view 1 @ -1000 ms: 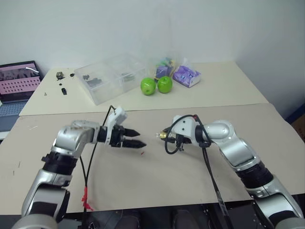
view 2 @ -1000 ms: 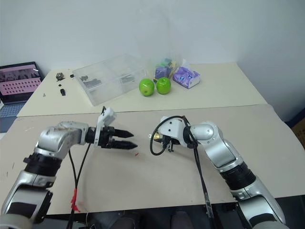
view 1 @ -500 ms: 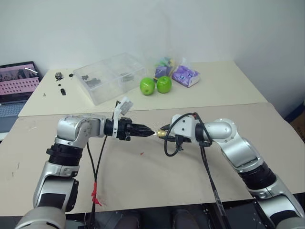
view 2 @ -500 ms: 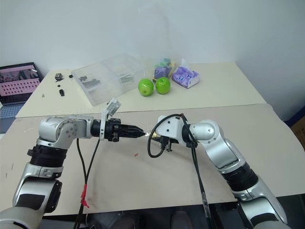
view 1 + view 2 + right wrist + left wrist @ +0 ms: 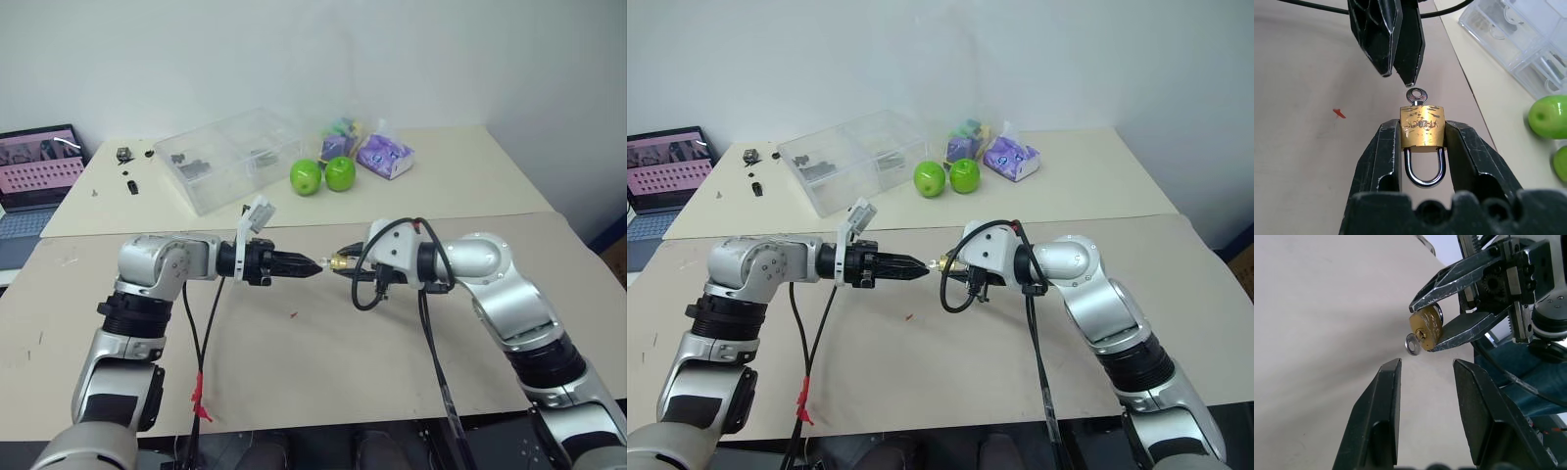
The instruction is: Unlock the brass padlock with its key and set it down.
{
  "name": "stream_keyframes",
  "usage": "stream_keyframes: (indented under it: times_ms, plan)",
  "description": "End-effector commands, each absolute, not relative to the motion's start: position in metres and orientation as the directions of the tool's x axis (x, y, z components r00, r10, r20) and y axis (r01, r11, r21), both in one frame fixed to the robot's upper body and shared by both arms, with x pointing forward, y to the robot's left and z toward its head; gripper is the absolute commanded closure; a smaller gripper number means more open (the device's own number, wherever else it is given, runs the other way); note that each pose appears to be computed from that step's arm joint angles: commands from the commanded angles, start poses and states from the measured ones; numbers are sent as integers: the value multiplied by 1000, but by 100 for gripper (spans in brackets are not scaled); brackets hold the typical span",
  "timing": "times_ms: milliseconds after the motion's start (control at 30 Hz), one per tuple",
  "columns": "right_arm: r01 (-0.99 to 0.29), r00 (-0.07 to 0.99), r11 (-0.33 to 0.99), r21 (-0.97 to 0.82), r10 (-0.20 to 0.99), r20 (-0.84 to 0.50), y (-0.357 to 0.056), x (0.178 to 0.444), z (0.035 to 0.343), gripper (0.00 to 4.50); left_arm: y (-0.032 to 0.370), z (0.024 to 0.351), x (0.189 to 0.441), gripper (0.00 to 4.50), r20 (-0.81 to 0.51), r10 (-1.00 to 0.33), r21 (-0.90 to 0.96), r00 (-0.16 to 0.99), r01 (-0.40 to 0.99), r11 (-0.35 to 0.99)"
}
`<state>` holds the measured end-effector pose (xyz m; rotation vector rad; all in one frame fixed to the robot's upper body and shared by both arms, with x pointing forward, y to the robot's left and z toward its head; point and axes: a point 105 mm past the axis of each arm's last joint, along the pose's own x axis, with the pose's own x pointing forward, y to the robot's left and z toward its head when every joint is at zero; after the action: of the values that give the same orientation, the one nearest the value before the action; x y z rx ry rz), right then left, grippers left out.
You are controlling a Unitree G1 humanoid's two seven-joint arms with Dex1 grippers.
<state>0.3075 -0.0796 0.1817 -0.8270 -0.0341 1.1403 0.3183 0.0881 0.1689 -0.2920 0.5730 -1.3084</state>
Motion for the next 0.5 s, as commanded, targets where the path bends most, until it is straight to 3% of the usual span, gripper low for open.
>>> stream_keyframes:
  times_ms: [33, 200, 500]
  plan:
    - [-595, 577, 104, -797, 746, -333, -105, 316, 176, 358, 102, 197, 316, 274, -143, -981, -573, 130, 797, 189]
    - [-464, 599, 86, -881, 764, -241, -108, 318, 183, 358, 107, 197, 310, 274, -124, -986, -622, 108, 766, 162]
    - [-482, 527, 122, -868, 832, -175, -85, 306, 208, 358, 98, 181, 304, 274, -151, -987, -643, 61, 752, 144]
